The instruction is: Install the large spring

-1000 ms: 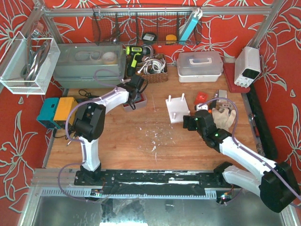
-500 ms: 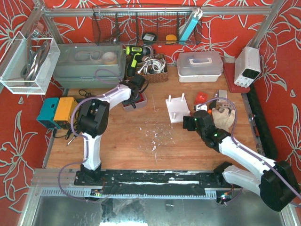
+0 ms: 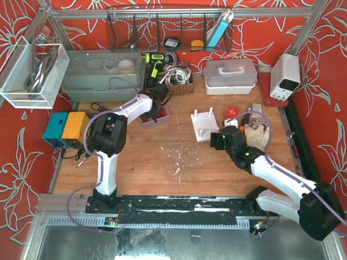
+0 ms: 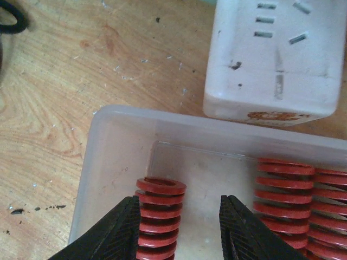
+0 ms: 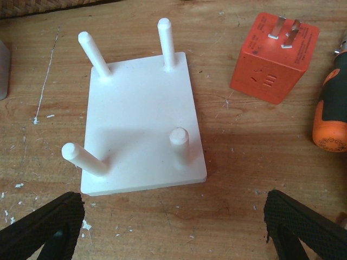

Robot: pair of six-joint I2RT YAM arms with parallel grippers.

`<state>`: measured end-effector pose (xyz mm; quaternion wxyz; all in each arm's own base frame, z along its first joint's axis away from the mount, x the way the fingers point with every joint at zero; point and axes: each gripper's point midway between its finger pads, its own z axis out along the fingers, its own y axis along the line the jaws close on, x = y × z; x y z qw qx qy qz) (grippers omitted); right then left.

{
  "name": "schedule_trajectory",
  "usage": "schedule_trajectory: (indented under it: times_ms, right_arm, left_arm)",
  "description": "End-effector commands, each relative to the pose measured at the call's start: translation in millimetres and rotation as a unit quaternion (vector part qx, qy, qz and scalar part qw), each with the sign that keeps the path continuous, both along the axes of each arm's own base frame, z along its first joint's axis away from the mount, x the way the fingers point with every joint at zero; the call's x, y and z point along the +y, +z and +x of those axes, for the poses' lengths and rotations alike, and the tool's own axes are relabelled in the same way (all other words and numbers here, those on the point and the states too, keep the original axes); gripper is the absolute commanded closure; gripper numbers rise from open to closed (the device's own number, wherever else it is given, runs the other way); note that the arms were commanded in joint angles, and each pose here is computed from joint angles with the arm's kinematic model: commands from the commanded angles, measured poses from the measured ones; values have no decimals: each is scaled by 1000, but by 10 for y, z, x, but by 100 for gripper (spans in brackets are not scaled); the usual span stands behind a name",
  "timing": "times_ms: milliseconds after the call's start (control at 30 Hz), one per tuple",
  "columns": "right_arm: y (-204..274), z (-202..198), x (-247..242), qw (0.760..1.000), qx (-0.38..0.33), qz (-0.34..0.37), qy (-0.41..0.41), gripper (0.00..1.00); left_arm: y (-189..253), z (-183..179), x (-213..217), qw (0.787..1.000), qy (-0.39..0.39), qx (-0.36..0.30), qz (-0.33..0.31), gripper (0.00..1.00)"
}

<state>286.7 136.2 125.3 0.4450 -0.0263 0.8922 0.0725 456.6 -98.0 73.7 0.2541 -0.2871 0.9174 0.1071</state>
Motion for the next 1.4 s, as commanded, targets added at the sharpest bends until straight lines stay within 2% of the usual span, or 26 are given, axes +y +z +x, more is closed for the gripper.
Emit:
schedule_trajectory:
  times_ms: [0,333,567,700,833,933,1033,1200,1367]
  right_arm:
    - [102,41,-1,1000,-13,-12,-4,8]
    - [89,43,4,1000,-10,-19,-4,8]
    - [73,53,7,1000,-8,-26,-5,8]
    - [78,61,9,1000,-8,-27,-6,9]
    - [94,63,7,1000,-9,-29,-6,9]
    - [129,52,-20,999,-12,-34,-8,8]
    - [154,44,-45,999,-19,-33,-12,8]
    - [145,42,-62,999,-18,-38,-14,8]
    - [175,34,-88,999,-21,-43,-17,8]
  left_arm:
    - [-148,-86,88,999,26,25,17,56]
    - [-507,-181,66,997,33,70,12,53]
    - [-577,-160,34,997,31,72,6,51]
    - [-548,-133,29,997,25,68,7,57]
    - [-482,-104,9,998,6,62,8,69]
    - [-322,-47,-8,999,-12,32,2,79]
    - [-166,-32,-14,1000,-29,9,-1,84]
    - [174,-28,-8,998,-46,-34,-5,87]
    - [608,-45,-89,989,-86,-120,-32,89]
